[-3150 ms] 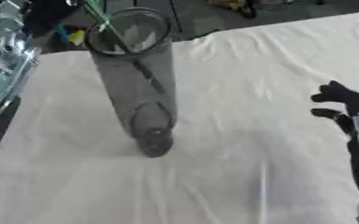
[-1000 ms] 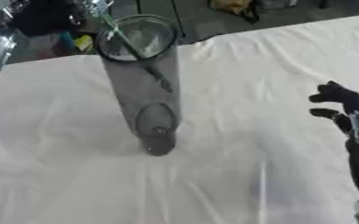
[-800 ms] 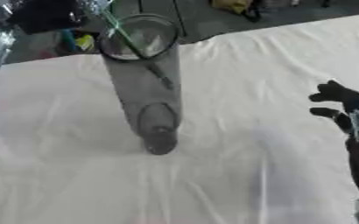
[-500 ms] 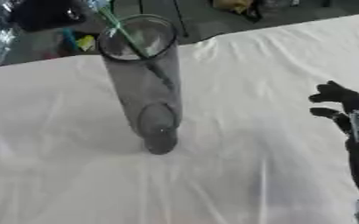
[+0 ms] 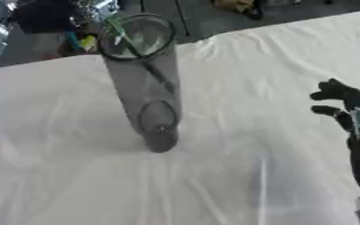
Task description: Arrange flowers into the vase.
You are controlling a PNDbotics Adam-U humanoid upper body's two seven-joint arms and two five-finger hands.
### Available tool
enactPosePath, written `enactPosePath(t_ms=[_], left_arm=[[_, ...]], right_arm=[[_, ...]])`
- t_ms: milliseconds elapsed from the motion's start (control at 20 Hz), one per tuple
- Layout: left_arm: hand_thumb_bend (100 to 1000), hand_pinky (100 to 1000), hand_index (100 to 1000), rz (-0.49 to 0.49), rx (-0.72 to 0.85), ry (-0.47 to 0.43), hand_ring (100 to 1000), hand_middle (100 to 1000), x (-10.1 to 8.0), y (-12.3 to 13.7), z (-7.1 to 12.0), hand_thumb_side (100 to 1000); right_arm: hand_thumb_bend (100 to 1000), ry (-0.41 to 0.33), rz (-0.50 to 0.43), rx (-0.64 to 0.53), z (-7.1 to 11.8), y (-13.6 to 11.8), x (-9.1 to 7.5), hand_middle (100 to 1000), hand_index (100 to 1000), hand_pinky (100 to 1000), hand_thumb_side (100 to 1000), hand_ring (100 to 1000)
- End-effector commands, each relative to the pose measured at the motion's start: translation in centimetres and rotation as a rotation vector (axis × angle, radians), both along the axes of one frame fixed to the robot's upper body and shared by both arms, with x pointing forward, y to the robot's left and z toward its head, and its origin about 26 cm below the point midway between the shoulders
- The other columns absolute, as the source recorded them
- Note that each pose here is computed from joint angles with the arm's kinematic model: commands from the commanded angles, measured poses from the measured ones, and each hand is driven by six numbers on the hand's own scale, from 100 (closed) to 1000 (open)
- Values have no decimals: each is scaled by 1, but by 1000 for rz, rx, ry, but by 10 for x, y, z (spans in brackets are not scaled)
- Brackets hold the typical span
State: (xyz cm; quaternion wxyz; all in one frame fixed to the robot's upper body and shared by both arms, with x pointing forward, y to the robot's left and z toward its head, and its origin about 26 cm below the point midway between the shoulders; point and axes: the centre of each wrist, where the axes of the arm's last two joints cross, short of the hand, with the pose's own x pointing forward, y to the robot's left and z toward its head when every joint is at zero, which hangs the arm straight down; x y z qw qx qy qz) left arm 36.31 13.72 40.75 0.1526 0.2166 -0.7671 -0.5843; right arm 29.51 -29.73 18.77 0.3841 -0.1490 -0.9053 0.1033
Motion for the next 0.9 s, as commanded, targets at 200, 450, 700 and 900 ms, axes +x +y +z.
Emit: enactPosePath(t_ms=[200, 450, 700, 900], left_arm=[[100, 818, 1000, 14, 30, -28, 900, 884, -4, 7, 13, 1000], [100, 851, 1000, 2, 41, -13, 922, 912, -4, 7, 12, 1000], [117, 886, 1000, -12, 68, 16, 938, 925, -4, 7, 13, 1000], [311, 894, 1000, -15, 105, 35, 941, 929, -5, 8, 14, 1000]], right_arm=[[100, -22, 2, -11, 7, -1, -3, 649, 794, 735, 1000, 1000], [100, -18, 5, -11, 7, -1, -3, 648, 794, 735, 1000, 1000], [100, -16, 6, -11, 7, -1, -3, 645, 794, 735, 1000, 1000], [100, -13, 10, -11, 6, 0, -3, 644, 794, 735, 1000, 1000]])
